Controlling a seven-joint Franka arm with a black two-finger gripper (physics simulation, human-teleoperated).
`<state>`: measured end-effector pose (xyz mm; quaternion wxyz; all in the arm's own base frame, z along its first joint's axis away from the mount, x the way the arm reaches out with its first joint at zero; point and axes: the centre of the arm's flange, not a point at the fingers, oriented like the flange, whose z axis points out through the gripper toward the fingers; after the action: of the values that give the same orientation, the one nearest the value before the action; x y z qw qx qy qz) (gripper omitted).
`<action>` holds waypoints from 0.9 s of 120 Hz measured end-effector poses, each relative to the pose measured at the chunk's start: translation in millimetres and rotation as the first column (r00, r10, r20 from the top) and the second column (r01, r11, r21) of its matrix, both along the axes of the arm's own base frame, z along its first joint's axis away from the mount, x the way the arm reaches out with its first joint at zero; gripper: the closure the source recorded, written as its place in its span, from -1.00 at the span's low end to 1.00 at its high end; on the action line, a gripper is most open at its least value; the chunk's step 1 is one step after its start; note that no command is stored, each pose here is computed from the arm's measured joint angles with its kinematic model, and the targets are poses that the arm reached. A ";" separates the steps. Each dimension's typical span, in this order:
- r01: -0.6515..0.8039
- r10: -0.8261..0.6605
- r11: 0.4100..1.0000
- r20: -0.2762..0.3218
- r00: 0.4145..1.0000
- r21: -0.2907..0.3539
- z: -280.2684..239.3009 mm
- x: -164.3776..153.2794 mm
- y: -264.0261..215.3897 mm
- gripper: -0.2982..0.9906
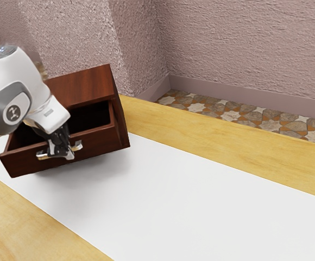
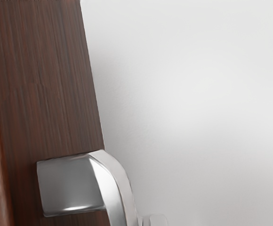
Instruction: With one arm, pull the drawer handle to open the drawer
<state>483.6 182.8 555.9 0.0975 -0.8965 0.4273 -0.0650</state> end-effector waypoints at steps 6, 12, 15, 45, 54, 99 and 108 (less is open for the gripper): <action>0.011 -0.011 1.000 -0.001 1.000 -0.002 -1.7 -4.0 -6.3 0.71; 0.025 -0.025 1.000 0.001 1.000 -0.003 -1.7 -8.7 -13.6 0.70; 0.029 -0.029 1.000 0.001 1.000 -0.003 -2.0 -10.4 -16.2 0.70; 0.015 -0.015 1.000 0.013 1.000 -0.021 2.8 -45.8 -14.0 0.64; 0.018 -0.018 1.000 0.010 1.000 -0.017 2.8 -46.9 -15.9 0.62; 0.039 -0.039 0.999 0.007 0.999 -0.009 6.5 -45.2 -23.5 0.40; 0.043 -0.043 0.999 0.036 0.998 0.002 31.1 -43.5 -25.6 0.44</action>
<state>440.0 157.2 587.0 0.1041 -0.8857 0.4449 -0.0828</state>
